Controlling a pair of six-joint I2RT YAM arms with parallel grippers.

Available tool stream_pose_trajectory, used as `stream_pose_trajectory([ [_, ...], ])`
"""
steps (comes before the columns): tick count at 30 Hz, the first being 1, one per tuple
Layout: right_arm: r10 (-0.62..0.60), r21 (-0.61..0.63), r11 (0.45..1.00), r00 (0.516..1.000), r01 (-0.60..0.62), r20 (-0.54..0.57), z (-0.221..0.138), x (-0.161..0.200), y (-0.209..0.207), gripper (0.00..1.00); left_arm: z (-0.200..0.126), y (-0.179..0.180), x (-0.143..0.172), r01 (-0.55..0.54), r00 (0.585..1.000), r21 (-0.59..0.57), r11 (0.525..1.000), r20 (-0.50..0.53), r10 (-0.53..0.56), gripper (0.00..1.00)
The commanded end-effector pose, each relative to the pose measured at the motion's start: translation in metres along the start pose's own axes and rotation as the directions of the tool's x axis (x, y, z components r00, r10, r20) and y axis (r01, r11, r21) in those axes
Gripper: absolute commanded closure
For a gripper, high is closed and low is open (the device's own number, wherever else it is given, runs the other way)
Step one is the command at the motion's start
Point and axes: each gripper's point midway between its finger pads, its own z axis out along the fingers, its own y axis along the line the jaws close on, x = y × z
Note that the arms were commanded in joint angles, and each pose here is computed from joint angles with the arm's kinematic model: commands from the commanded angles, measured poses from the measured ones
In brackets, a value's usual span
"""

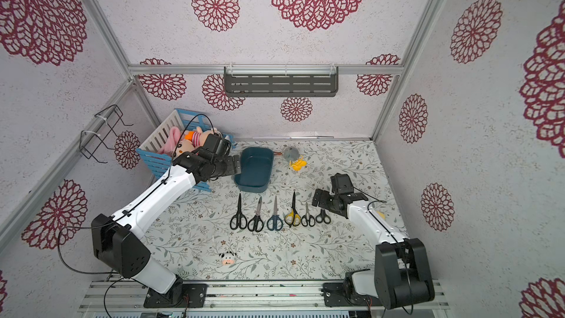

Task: Take the scissors out of the storage box
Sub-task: Reset both arms

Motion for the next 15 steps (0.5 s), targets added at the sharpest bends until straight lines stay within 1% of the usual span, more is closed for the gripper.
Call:
stream_pose_trajectory([
  [1,-0.063,-0.025,0.997,0.952,0.074,0.3,-0.037,-0.084,0.025,0.01,-0.009,0.037,-0.014,0.017,0.995,-0.085,0.996,0.095,-0.009,0.03],
  [4,-0.107,0.032,0.994,0.905,0.103,0.413,-0.043,-0.121,0.023,0.01,-0.006,0.076,-0.015,0.056,0.99,-0.166,0.984,0.14,-0.033,0.03],
  [5,-0.127,0.077,0.992,0.883,0.103,0.451,-0.046,-0.131,0.017,0.01,-0.005,0.091,-0.014,0.063,0.987,-0.208,0.976,0.156,-0.03,0.03],
  [7,-0.18,0.142,0.982,0.839,0.123,0.514,-0.048,-0.142,0.006,0.01,-0.001,0.116,-0.009,0.066,0.983,-0.27,0.961,0.18,-0.017,0.03],
  [8,-0.203,0.163,0.977,0.819,0.135,0.536,-0.047,-0.144,-0.001,0.01,0.004,0.125,-0.005,0.051,0.982,-0.284,0.957,0.188,0.003,0.03],
  [10,-0.204,0.202,0.974,0.796,0.104,0.57,-0.042,-0.142,-0.021,0.01,0.012,0.14,0.004,0.041,0.98,-0.298,0.954,0.2,0.021,0.03],
  [12,-0.186,0.247,0.968,0.763,0.037,0.618,-0.04,-0.141,-0.044,0.01,0.019,0.161,0.015,0.06,0.979,-0.32,0.946,0.202,0.006,0.03],
  [13,-0.19,0.257,0.966,0.748,0.027,0.636,-0.038,-0.135,-0.052,0.01,0.023,0.168,0.019,0.066,0.979,-0.321,0.945,0.204,0.001,0.03],
  [15,-0.219,0.277,0.961,0.676,0.024,0.704,-0.04,-0.13,-0.06,0.01,0.03,0.184,0.027,0.076,0.974,-0.332,0.94,0.226,0.001,0.03],
])
